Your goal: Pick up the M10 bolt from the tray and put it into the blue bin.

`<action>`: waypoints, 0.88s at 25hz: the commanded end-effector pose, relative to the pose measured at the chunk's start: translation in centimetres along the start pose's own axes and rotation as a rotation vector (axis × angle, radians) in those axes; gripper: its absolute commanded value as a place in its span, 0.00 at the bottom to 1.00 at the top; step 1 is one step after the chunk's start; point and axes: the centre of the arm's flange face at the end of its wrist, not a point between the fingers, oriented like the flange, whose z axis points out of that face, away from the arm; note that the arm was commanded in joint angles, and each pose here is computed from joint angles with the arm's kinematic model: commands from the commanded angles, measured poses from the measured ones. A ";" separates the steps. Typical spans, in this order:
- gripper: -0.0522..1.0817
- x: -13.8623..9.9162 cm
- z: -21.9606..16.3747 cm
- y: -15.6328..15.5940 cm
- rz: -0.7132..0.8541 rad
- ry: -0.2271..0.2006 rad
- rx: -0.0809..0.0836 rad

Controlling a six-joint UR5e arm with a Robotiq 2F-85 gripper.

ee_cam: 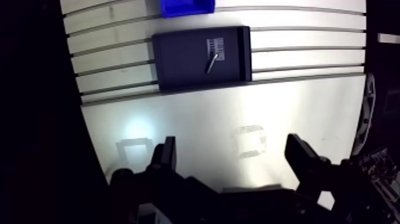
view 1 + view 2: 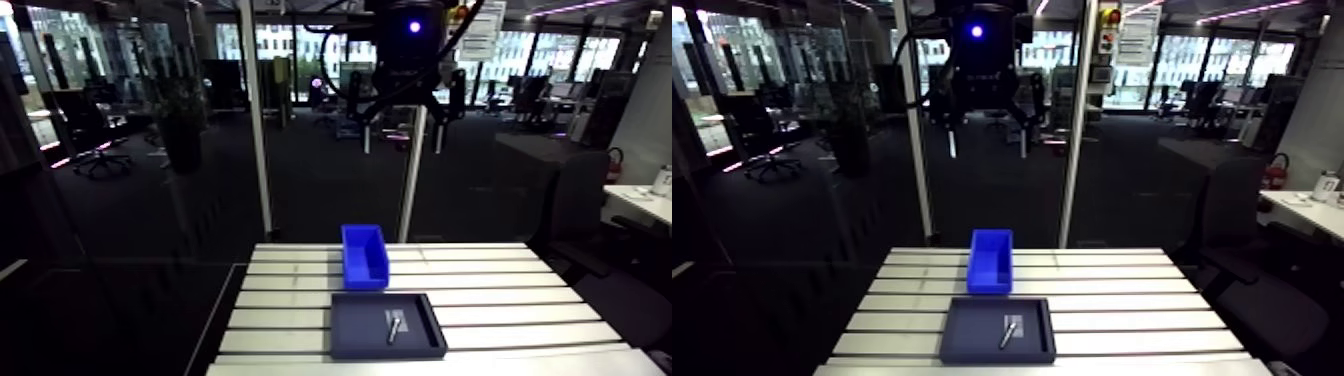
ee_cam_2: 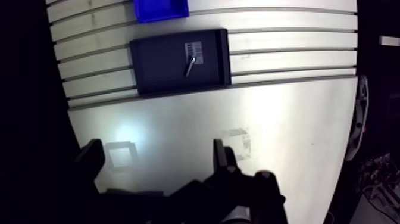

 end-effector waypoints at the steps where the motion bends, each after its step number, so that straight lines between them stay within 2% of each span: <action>1: 0.05 -0.8 -1.1 0.0 0.000 0.024 -0.008; 10: 0.06 -0.8 -1.0 0.0 -0.002 0.023 -0.013; 22: 0.06 -0.8 -0.3 0.0 0.036 0.010 -0.009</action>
